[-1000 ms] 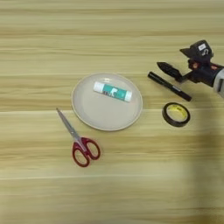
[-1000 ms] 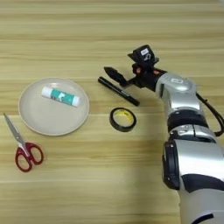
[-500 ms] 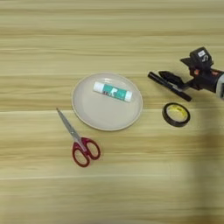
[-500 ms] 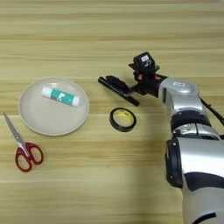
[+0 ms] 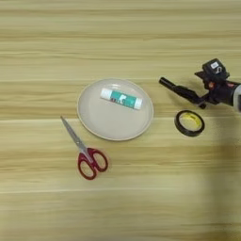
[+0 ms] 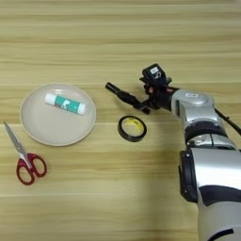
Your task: Move the objects on the table
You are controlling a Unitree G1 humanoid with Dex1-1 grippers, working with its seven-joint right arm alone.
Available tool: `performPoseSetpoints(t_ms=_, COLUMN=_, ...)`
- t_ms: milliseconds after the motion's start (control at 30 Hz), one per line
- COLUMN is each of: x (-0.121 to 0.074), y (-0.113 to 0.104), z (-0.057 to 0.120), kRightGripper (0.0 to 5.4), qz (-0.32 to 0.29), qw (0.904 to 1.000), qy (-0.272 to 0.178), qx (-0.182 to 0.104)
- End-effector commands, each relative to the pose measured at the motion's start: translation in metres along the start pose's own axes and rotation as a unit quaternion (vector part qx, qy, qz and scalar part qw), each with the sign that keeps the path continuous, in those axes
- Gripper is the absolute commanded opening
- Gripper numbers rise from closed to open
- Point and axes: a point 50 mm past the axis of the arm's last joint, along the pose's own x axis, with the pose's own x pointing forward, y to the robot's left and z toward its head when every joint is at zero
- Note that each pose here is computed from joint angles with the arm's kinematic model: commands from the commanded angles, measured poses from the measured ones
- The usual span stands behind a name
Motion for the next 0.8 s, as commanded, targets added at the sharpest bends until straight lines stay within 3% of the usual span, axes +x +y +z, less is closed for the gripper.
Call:
performPoseSetpoints(t_ms=33, x=-0.007, y=-0.018, z=0.047, kRightGripper=5.38, qz=-0.036, qw=0.9966, qy=-0.053, qx=-0.053)
performPoseSetpoints(t_ms=800, x=-0.005, y=-0.017, z=0.032, kRightGripper=5.38, qz=-0.036, qw=0.9984, qy=-0.014, qx=-0.041)
